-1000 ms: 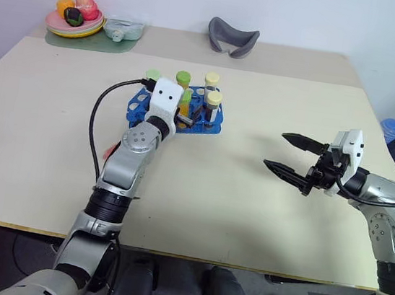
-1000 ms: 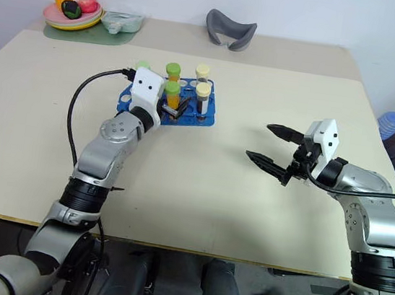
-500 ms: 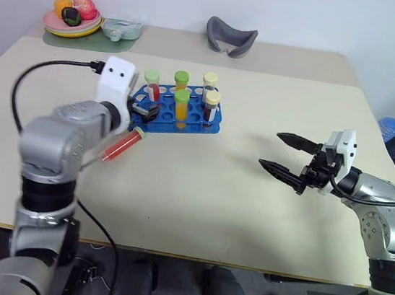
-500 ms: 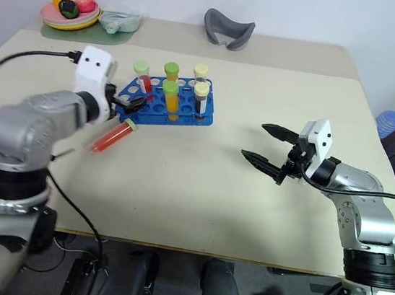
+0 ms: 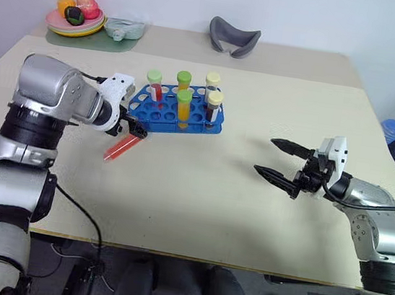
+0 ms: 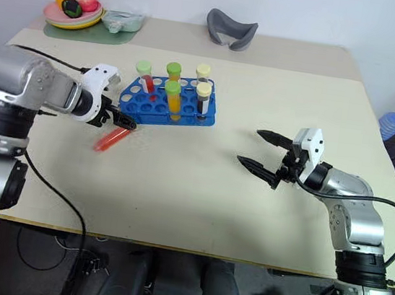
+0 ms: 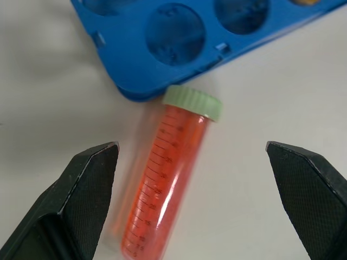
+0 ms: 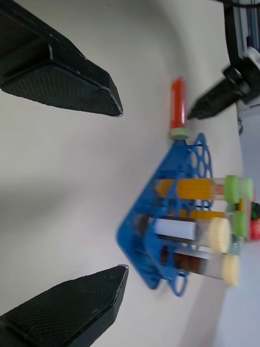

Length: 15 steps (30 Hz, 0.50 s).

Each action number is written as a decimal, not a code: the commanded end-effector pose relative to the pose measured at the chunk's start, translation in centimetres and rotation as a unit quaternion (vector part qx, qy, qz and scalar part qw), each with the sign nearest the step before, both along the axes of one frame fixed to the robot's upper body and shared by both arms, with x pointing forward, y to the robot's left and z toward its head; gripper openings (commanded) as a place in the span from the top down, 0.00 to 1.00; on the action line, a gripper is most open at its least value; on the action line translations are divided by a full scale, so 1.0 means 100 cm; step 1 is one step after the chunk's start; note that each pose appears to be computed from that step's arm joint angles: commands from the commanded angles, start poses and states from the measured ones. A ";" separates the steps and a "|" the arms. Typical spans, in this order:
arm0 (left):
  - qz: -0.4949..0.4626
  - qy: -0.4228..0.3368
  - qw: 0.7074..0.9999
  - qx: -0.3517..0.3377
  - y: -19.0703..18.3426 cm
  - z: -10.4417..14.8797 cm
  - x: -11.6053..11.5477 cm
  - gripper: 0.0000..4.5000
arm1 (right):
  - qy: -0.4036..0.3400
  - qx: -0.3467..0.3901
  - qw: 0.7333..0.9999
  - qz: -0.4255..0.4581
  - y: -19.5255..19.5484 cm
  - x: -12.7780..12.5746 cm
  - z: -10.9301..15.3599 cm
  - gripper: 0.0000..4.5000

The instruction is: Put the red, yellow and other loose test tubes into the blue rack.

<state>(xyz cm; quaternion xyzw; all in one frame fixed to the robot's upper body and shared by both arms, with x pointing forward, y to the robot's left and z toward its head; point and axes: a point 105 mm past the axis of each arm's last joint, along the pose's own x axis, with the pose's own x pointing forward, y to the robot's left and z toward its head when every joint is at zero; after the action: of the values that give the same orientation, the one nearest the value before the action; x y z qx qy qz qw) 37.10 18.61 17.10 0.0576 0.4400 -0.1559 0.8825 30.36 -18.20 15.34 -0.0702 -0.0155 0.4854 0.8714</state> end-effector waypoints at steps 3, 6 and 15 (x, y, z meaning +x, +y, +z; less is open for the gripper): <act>0.003 0.020 0.999 0.026 0.000 -0.004 0.009 0.01 | -0.029 0.004 0.999 0.029 -0.007 -0.021 0.018 0.00; -0.008 0.028 0.999 0.034 -0.002 -0.007 0.012 0.01 | -0.029 0.004 0.998 0.047 -0.007 -0.030 0.020 0.00; -0.036 0.036 0.996 0.068 -0.003 -0.015 0.025 0.01 | -0.023 -0.016 0.993 0.110 0.001 -0.041 0.021 0.00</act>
<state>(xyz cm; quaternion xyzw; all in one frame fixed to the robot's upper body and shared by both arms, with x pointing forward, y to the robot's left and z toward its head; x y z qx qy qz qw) 39.06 18.30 14.58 0.1126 0.4944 -0.1586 0.8472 26.57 -18.43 16.28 -0.0799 -0.0179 0.5645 0.8214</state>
